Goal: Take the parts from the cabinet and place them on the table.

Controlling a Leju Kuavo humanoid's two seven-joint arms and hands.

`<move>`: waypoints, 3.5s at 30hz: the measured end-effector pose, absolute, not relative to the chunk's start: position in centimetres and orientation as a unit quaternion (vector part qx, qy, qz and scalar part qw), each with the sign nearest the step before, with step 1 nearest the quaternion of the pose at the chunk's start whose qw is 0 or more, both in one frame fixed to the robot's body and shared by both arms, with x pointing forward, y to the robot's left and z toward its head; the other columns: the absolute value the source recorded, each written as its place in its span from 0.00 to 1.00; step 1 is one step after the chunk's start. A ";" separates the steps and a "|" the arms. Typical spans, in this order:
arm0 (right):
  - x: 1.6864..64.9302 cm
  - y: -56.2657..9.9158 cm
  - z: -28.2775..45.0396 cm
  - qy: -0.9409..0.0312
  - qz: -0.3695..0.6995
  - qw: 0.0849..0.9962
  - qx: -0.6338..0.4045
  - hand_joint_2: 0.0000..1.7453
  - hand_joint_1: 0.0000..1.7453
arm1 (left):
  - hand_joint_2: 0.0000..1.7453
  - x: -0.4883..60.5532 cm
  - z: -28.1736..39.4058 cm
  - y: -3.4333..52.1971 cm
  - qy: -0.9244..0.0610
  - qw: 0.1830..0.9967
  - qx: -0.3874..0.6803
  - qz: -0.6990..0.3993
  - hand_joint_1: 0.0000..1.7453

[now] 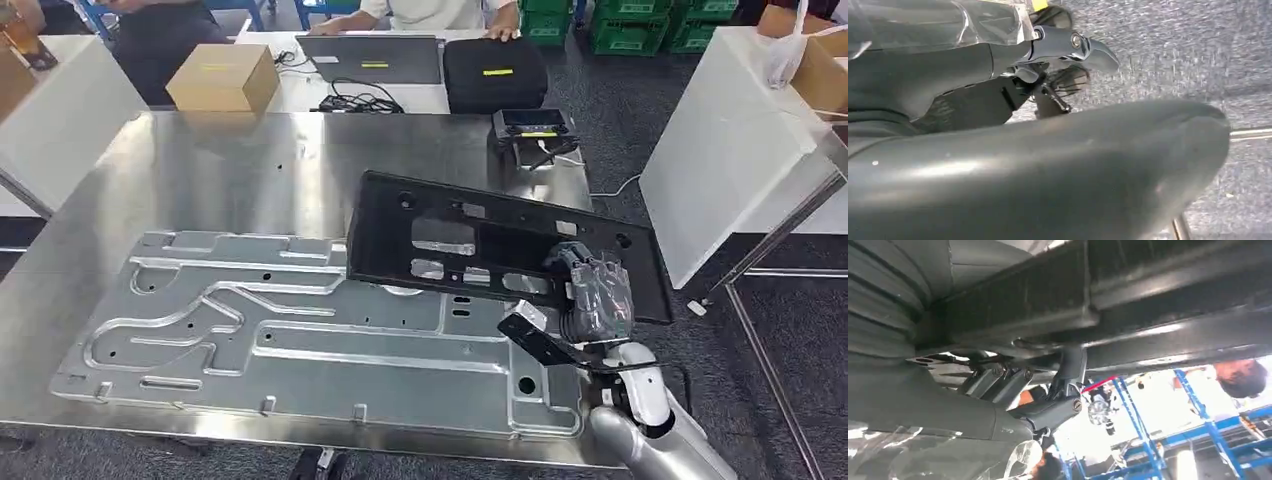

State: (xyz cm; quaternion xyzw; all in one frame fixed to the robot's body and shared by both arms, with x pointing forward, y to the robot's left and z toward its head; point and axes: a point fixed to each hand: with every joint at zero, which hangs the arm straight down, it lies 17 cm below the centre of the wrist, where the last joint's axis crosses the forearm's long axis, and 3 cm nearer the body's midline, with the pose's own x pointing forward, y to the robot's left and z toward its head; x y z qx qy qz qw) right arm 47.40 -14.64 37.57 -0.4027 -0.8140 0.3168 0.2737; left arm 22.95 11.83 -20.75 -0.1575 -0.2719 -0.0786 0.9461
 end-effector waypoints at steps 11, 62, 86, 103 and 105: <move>47.8 -14.1 37.6 -0.806 0.333 0.273 -0.406 1.00 1.00 | 0.00 22.3 -20.8 11.3 -0.266 0.947 -0.168 -0.069 0.00; 48.0 -16.2 36.6 -0.779 0.343 0.303 -0.429 1.00 1.00 | 0.00 24.3 -20.2 12.3 -0.352 0.922 -0.101 -0.123 0.00; 47.1 -18.8 38.7 -0.766 0.327 0.282 -0.477 1.00 1.00 | 0.00 23.9 -19.8 10.7 -0.348 0.921 -0.123 -0.121 0.00; 47.1 -19.3 37.6 -0.754 0.341 0.292 -0.479 1.00 1.00 | 0.00 23.4 -19.8 10.1 -0.343 0.923 -0.131 -0.114 0.00; 47.1 -19.3 37.6 -0.754 0.341 0.292 -0.479 1.00 1.00 | 0.00 23.4 -19.8 10.1 -0.343 0.923 -0.131 -0.114 0.00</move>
